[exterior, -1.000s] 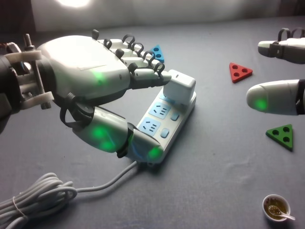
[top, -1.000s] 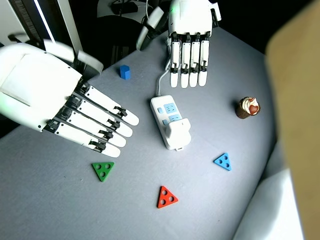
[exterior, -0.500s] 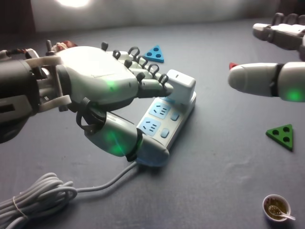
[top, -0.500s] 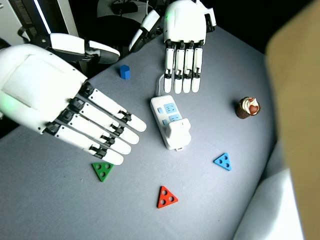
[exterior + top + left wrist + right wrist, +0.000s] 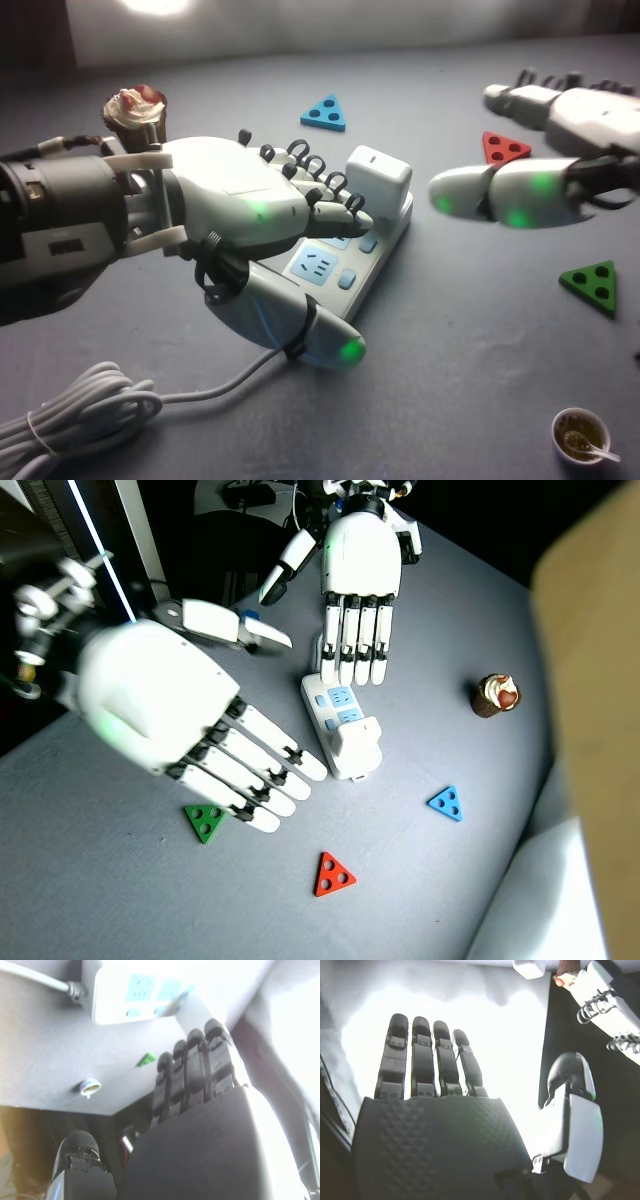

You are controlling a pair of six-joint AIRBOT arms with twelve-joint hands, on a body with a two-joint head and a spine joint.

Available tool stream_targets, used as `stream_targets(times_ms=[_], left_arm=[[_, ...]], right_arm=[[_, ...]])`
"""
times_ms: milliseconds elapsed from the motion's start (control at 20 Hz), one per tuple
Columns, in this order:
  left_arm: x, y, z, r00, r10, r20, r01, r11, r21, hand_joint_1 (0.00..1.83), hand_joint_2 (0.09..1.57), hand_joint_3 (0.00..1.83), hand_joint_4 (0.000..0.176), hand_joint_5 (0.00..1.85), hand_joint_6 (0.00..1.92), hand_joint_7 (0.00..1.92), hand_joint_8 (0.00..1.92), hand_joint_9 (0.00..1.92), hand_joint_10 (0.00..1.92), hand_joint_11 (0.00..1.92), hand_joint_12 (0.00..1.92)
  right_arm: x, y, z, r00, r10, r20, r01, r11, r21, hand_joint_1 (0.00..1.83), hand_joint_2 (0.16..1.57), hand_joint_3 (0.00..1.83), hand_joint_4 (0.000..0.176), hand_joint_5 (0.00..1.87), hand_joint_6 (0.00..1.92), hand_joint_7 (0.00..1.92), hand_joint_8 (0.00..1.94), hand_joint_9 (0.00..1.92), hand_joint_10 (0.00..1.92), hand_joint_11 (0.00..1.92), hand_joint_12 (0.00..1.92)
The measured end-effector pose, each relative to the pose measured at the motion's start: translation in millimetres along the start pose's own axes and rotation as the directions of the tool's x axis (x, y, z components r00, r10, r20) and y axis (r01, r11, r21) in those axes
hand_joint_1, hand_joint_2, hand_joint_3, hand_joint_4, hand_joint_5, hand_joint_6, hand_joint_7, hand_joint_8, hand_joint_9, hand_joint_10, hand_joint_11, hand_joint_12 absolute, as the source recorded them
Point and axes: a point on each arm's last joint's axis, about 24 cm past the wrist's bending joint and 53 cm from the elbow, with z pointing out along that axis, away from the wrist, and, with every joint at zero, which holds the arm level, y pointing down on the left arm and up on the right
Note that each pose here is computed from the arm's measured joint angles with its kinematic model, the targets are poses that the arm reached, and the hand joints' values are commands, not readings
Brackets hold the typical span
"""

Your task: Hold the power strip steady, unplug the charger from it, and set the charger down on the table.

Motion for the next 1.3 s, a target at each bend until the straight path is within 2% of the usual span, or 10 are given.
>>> stream_targets(times_ms=[100,150,200,250,300,350,400,700,1100,1300], left_arm=[[6.0,1.4,5.1,0.9999,-0.008,-0.014,0.008,1.0,0.0,0.0,1.0,0.01,0.0,0.14,0.0,0.13,0.0,0.1,0.0,0.06,0.1],[9.7,2.2,7.1,0.9997,-0.013,-0.02,0.013,0.9999,0.001,0.0,1.0,0.01,0.0,0.15,0.01,0.14,0.01,0.11,0.01,0.08,0.11],[15.2,2.4,8.9,0.9994,-0.015,-0.031,0.015,0.9999,0.003,0.0,1.0,0.01,0.0,0.15,0.01,0.14,0.01,0.11,0.01,0.08,0.11],[17.9,3.3,11.1,0.9992,-0.017,-0.037,0.017,0.9999,0.001,0.0,0.99,0.0,0.0,0.16,0.01,0.16,0.01,0.14,0.02,0.1,0.11],[21.7,3.6,12.6,0.9989,-0.018,-0.044,0.018,0.9998,0.003,0.0,0.99,0.0,0.0,0.16,0.01,0.16,0.01,0.14,0.02,0.1,0.11],[24.0,3.8,14.6,0.9987,-0.018,-0.047,0.019,0.9998,0.005,0.0,0.99,0.0,0.0,0.15,0.0,0.15,0.01,0.13,0.01,0.09,0.11],[30.1,2.4,17.9,0.9981,-0.02,-0.058,0.021,0.9997,0.011,0.0,0.99,0.0,0.0,0.14,0.0,0.14,0.0,0.11,0.0,0.09,0.11],[38.3,0.8,29.9,0.9973,-0.024,-0.07,0.026,0.9993,0.026,0.0,1.0,0.0,0.0,0.15,0.0,0.15,0.01,0.14,0.01,0.1,0.11],[50.9,0.3,38.0,0.9956,-0.038,-0.086,0.041,0.9984,0.039,0.0,0.99,0.0,0.0,0.16,0.01,0.17,0.01,0.14,0.01,0.13,0.11],[54.1,-0.5,40.8,0.9952,-0.043,-0.088,0.047,0.9978,0.046,0.0,1.0,0.0,0.0,0.16,0.0,0.16,0.0,0.14,0.0,0.11,0.1]], right_arm=[[7.6,-1.5,10.6,1.0,-0.002,0.001,0.002,1.0,0.006,0.49,0.99,0.0,0.0,0.12,0.01,0.15,0.0,0.14,0.0,0.07,0.2],[9.8,-3.2,15.1,1.0,-0.004,0.005,0.004,1.0,0.012,0.58,0.97,0.01,0.0,0.13,0.0,0.17,0.0,0.17,0.0,0.05,0.35],[13.6,-5.2,19.4,1.0,0.001,0.007,-0.002,1.0,0.021,0.58,0.97,0.01,0.0,0.13,0.0,0.17,0.0,0.17,0.0,0.05,0.35],[15.1,-5.4,22.4,1.0,-0.003,0.013,0.003,1.0,0.022,0.75,0.98,0.0,0.0,0.1,0.0,0.14,0.0,0.16,0.0,0.01,0.47],[19.0,-4.7,25.9,1.0,-0.002,0.014,0.001,1.0,0.023,0.75,0.98,0.0,0.0,0.1,0.0,0.14,0.0,0.16,0.0,0.01,0.47],[21.6,-5.7,28.4,1.0,-0.003,0.014,0.003,1.0,0.026,1.02,1.0,0.0,0.0,0.12,0.01,0.13,0.0,0.16,0.0,0.0,0.52],[27.5,-4.3,32.2,1.0,0.003,0.012,-0.003,1.0,0.025,1.14,1.01,0.0,0.0,0.15,0.01,0.14,0.0,0.17,0.0,0.0,0.6],[48.6,0.2,47.5,1.0,0.024,-0.002,-0.024,0.999,0.025,1.18,1.09,0.0,0.0,0.16,0.0,0.18,0.01,0.2,0.01,0.0,0.58],[52.5,-14.1,72.1,0.996,0.083,0.025,-0.085,0.993,0.086,1.21,1.06,0.0,0.0,0.23,0.01,0.23,0.01,0.24,0.01,0.0,0.66],[55.7,-8.2,72.2,0.996,0.09,0.012,-0.091,0.993,0.074,1.2,1.04,0.0,0.0,0.27,0.02,0.26,0.01,0.27,0.01,0.03,0.68]])
